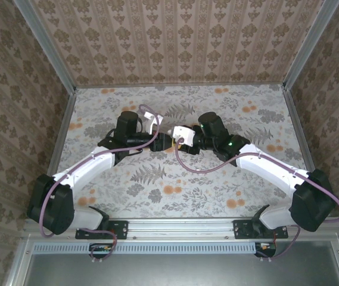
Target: Insert the wireless bluetooth earbuds into the charging case
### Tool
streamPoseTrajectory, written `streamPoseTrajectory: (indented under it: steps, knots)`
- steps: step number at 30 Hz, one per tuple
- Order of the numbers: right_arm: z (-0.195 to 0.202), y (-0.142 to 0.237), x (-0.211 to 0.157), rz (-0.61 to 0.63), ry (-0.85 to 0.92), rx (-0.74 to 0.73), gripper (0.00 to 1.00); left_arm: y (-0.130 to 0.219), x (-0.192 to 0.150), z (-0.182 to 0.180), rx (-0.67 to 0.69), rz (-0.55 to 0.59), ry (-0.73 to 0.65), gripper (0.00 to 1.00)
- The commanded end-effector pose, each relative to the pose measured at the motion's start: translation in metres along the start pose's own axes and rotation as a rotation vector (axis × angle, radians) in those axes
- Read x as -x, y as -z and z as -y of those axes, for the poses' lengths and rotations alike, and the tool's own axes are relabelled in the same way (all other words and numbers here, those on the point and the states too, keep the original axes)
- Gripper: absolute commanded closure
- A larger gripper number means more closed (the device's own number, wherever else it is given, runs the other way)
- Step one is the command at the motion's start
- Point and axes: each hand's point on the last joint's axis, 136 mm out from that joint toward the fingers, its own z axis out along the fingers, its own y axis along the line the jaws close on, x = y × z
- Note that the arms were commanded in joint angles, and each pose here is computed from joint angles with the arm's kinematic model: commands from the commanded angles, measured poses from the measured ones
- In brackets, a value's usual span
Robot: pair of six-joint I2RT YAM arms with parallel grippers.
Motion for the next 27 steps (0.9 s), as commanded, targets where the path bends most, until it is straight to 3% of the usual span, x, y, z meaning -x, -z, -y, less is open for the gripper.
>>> streamPoseTrajectory:
  steps: [1,12,17,21,27]
  knots:
    - [0.0028,0.0078,0.0105,0.035,0.029,-0.028,0.56,-0.0013,0.0102,0.0023,0.002,0.026,0.001,0.58]
    - [-0.0004,0.0061,0.0087,0.031,0.070,-0.037,0.56,-0.0026,0.0112,-0.0012,0.018,0.024,0.026,0.57]
    - [0.0023,0.0072,0.0102,0.034,0.069,-0.053,0.56,-0.0031,0.0093,-0.0021,0.017,0.019,0.028,0.65]
    - [0.0053,0.0070,0.0095,0.032,0.056,-0.071,0.56,-0.0028,0.0071,-0.0007,0.008,0.013,0.020,0.61]
    - [0.0075,0.0079,0.0108,0.034,0.042,-0.081,0.56,-0.0019,0.0071,0.0013,0.005,0.005,0.004,0.64]
